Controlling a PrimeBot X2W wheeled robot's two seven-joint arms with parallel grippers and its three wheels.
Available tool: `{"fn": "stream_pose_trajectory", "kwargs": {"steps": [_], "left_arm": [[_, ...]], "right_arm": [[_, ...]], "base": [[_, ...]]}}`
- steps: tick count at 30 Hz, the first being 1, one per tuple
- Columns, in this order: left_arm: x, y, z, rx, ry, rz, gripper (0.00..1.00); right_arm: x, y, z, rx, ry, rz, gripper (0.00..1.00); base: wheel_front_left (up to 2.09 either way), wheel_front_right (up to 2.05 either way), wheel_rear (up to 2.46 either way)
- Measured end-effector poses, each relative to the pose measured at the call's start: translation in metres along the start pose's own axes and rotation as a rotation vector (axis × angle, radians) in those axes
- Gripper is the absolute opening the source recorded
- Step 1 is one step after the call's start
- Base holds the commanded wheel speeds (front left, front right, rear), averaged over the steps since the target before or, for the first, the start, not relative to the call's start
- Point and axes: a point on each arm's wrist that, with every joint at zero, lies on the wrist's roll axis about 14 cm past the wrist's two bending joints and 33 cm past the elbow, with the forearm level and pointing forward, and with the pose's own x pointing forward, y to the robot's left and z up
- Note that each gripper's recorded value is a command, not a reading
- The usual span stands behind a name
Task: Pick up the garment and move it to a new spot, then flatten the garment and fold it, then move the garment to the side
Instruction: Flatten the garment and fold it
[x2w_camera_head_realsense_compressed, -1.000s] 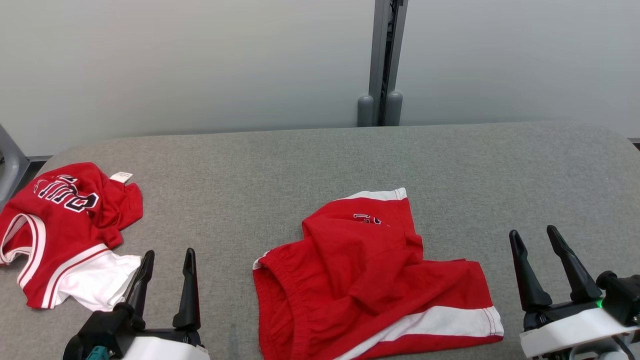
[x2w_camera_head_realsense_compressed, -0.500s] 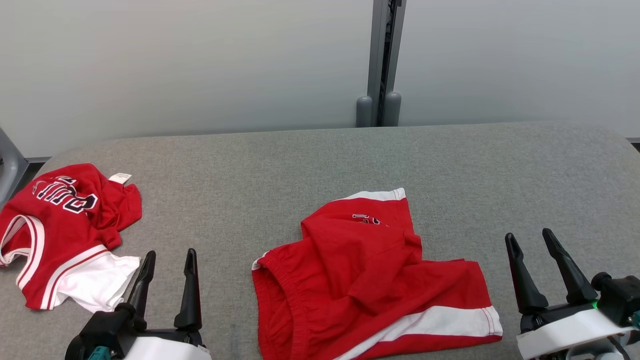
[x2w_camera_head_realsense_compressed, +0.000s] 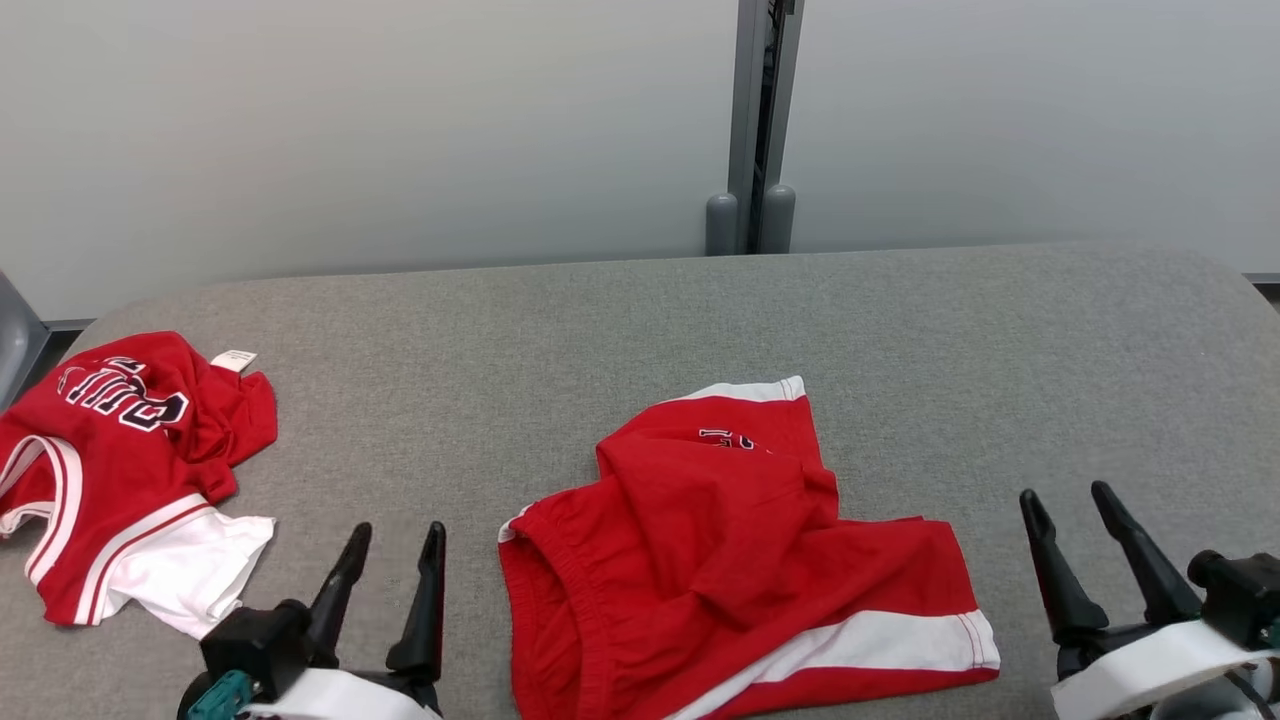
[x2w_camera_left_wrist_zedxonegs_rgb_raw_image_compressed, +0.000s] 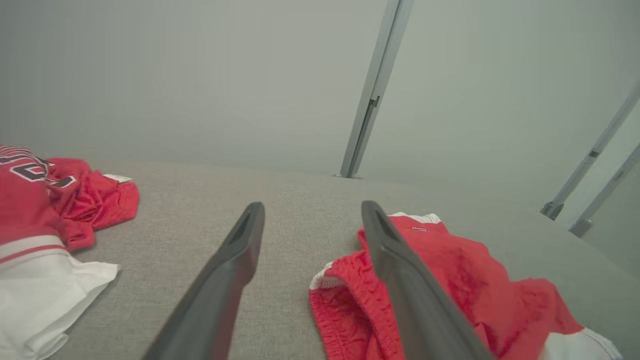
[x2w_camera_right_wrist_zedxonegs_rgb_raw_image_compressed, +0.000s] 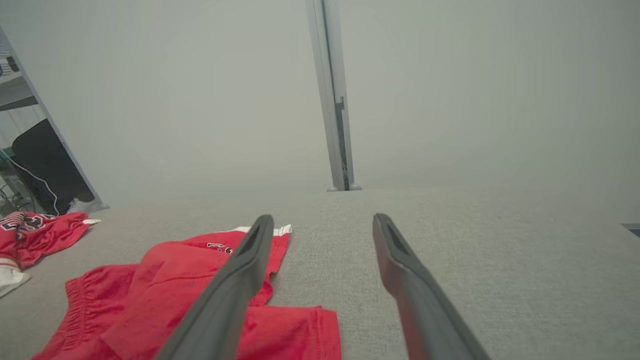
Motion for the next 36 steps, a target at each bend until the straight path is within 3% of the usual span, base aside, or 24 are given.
{"fn": "stream_pose_trajectory", "kwargs": {"steps": [15, 36], "left_arm": [[-0.041, -0.053, -0.066, -0.101, 0.487, -0.214, 1.0], [-0.066, -0.065, -0.129, -0.103, 0.784, -0.271, 1.0]], "right_arm": [[-0.037, -0.011, -0.092, 0.168, 0.527, 0.004, 1.0], [-0.029, 0.004, -0.128, 0.215, 0.672, 0.044, 1.0]], "base": [[0.0, 0.0, 0.0], [0.0, 0.0, 0.0]]}}
